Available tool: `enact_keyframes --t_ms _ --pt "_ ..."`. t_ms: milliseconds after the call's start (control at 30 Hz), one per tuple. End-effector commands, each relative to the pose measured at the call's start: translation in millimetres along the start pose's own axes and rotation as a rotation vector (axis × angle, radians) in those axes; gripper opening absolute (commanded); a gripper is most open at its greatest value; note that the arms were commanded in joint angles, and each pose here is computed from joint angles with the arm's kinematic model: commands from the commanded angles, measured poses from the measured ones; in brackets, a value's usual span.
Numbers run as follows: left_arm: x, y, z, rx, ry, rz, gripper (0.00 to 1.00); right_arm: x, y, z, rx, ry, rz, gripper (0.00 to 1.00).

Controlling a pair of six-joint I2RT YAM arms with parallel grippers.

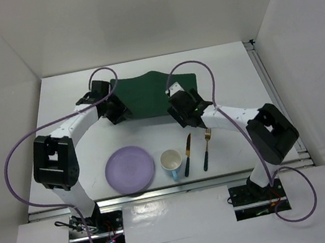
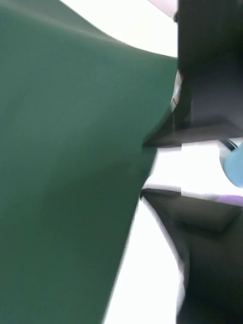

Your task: Set the dinner table for one person

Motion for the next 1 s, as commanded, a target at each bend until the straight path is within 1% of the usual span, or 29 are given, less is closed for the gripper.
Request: enact_keyframes --t_ms 0,33,67,133,167,200,267,300,333,367,400,433,467,500,533,567,600,633,733,833,900,967 --pt "1 14 2 -0.022 0.026 0.029 0.58 -18 31 12 -0.037 -0.083 0.045 0.93" --pt "2 17 3 -0.035 0.016 0.032 0.79 -19 35 15 -0.042 -0.092 0.064 0.93" --pt "0 20 5 -0.043 0.003 0.040 0.87 -20 43 19 -0.051 -0.102 0.109 0.93" --pt "-5 27 8 -0.055 -0.025 0.043 1.00 -21 51 25 -0.074 -0.107 0.151 0.93" --pt "-15 35 14 -0.074 -0.028 0.026 1.00 -23 56 30 -0.091 -0.122 0.168 0.93" --pt "-17 38 15 -0.074 -0.043 0.026 1.00 -23 62 37 -0.127 -0.131 0.215 0.93" --pt "-22 45 17 -0.083 -0.068 0.011 1.00 -36 61 48 -0.150 -0.184 0.235 0.93" --pt "-28 52 18 -0.086 -0.070 -0.017 0.95 -35 60 54 -0.161 -0.205 0.293 0.93" --pt "-30 54 19 -0.090 -0.097 -0.024 0.88 -36 58 61 -0.172 -0.243 0.331 0.86" --pt "-35 56 19 -0.078 -0.112 -0.053 0.80 -36 54 68 -0.174 -0.267 0.373 0.77" --pt "-38 56 16 -0.070 -0.135 -0.068 0.71 -34 41 85 -0.183 -0.292 0.471 0.67" --pt "-38 52 17 -0.071 -0.147 -0.069 0.48 -33 33 95 -0.183 -0.311 0.521 0.56" --pt "-40 47 16 -0.084 -0.167 -0.054 0.30 -31 25 105 -0.169 -0.360 0.555 0.23" --pt "-43 45 16 -0.100 -0.176 -0.039 0.13 -27 5 124 -0.153 -0.388 0.609 0.12" --pt "-40 40 18 -0.117 -0.174 -0.013 0.00 -21 -5 133 -0.143 -0.406 0.643 0.03" --pt "-36 30 20 -0.123 -0.171 0.026 0.00 -20 -17 139 -0.120 -0.453 0.657 0.00" --pt "-33 26 30 -0.147 -0.156 0.044 0.00 2 -46 132 -0.031 -0.454 0.693 0.00" --pt "-26 20 33 -0.136 -0.158 0.075 0.00 -4 -50 152 -0.069 -0.470 0.696 0.00" --pt "-13 7 44 -0.144 -0.140 0.098 0.00 12 -83 155 -0.019 -0.491 0.696 0.00" --pt "3 -5 42 -0.109 -0.120 0.092 0.00 24 -98 150 -0.006 -0.514 0.698 0.00" --pt "11 -15 44 -0.088 -0.105 0.095 0.00 26 -103 145 0.013 -0.524 0.669 0.00" --pt "25 -28 46 -0.048 -0.072 0.124 0.00 32 -112 132 0.064 -0.527 0.628 0.00"
Point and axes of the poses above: each gripper's point midway between its finger pads, its own y axis back along the fingers, its own x axis along the line the jaws close on, z = x × y, the point moved 7 cm from there along y, back along the fingers, and after that the axes turned 15 degrees about y, right-handed, at the moved point
